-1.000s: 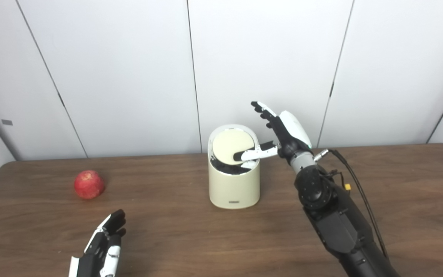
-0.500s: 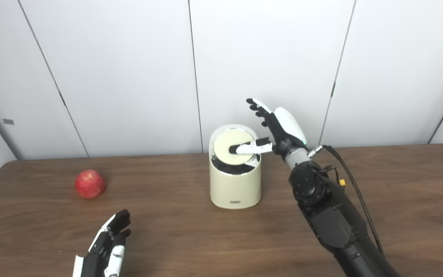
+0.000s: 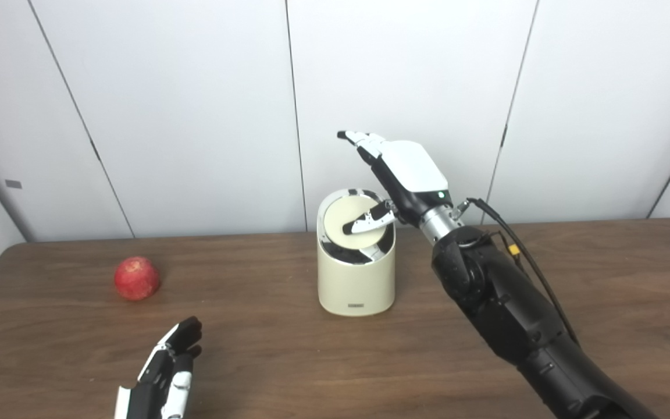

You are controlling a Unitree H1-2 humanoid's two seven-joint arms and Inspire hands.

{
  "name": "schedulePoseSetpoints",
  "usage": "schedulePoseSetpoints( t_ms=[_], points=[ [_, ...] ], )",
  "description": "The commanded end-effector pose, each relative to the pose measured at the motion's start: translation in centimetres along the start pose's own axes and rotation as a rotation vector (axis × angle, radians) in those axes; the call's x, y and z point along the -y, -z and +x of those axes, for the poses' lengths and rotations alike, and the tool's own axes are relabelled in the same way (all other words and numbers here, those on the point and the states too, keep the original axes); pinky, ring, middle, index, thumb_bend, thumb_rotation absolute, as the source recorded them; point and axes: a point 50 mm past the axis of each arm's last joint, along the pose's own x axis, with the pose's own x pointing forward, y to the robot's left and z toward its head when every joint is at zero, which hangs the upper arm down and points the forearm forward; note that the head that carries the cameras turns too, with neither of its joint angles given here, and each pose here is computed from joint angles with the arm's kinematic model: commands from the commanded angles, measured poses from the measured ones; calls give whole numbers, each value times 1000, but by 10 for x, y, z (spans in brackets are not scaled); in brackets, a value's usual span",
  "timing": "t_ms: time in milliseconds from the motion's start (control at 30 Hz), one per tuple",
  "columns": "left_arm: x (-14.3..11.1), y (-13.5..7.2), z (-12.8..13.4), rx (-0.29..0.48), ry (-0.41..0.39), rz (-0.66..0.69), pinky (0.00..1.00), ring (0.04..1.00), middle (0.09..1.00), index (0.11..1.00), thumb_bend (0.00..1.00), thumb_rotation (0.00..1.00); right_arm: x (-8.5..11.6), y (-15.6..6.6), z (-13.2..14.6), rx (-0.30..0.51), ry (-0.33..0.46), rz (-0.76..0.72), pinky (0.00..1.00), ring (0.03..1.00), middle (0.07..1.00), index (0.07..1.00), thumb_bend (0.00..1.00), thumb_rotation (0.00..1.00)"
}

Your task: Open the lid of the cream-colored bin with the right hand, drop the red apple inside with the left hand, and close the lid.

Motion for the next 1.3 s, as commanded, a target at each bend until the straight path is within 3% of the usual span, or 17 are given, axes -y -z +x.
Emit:
schedulePoseSetpoints(
  t_ms=[0, 167, 267, 333, 367, 467, 567, 633, 733, 867, 1033, 1167, 1267],
  points=[
    [9, 14, -22, -87, -24, -32, 828, 855, 850, 843, 480, 704, 13, 8, 5, -3, 20, -75, 847, 916, 909, 922, 981, 123],
    [9, 15, -22, -90, -27, -31, 830, 855, 852, 842, 499, 710, 12, 8, 5, -17, 38, -12, 839, 915, 906, 916, 973, 138],
    [9, 15, -21, -86, -23, -36, 830, 855, 851, 841, 490, 703, 18, 6, 5, -53, 83, 110, 862, 907, 899, 910, 854, 248],
    [10, 15, -21, -88, -24, -40, 824, 852, 848, 838, 485, 694, 25, 7, 4, -97, 128, 193, 826, 886, 901, 907, 776, 324],
    [10, 15, -22, -89, -25, -41, 822, 851, 847, 837, 480, 690, 30, 7, 3, -127, 156, 245, 750, 839, 875, 896, 735, 381],
    [11, 15, -22, -90, -27, -45, 828, 852, 850, 842, 481, 692, 42, 9, -1, -191, 195, 368, 700, 818, 865, 898, 689, 460],
    [13, 15, -22, -95, -30, -56, 832, 853, 849, 844, 489, 700, 57, 16, -11, -241, 226, 459, 678, 819, 870, 904, 638, 488],
    [13, 15, -21, -93, -33, -67, 840, 858, 852, 847, 482, 687, 64, 24, -19, -263, 234, 474, 682, 832, 876, 893, 618, 454],
    [13, 14, -21, -94, -30, -71, 837, 855, 851, 848, 481, 689, 74, 36, -37, -317, 193, 478, 640, 799, 856, 878, 630, 413],
    [11, 14, -21, -97, -31, -63, 846, 859, 853, 852, 488, 710, 78, 46, -71, -368, 110, 476, 704, 808, 845, 864, 599, 465],
    [6, 15, -20, -89, -28, -53, 836, 854, 850, 846, 493, 704, 71, 55, -119, -355, 50, 492, 707, 798, 829, 847, 539, 466],
    [2, 16, -17, -80, -22, -38, 827, 848, 846, 843, 491, 698, 63, 54, -156, -396, 17, 515, 761, 817, 843, 863, 539, 582],
    [0, 18, -15, -74, -18, -32, 826, 850, 849, 843, 496, 696, 59, 50, -162, -403, 12, 520, 780, 825, 854, 873, 550, 624]
  ],
)
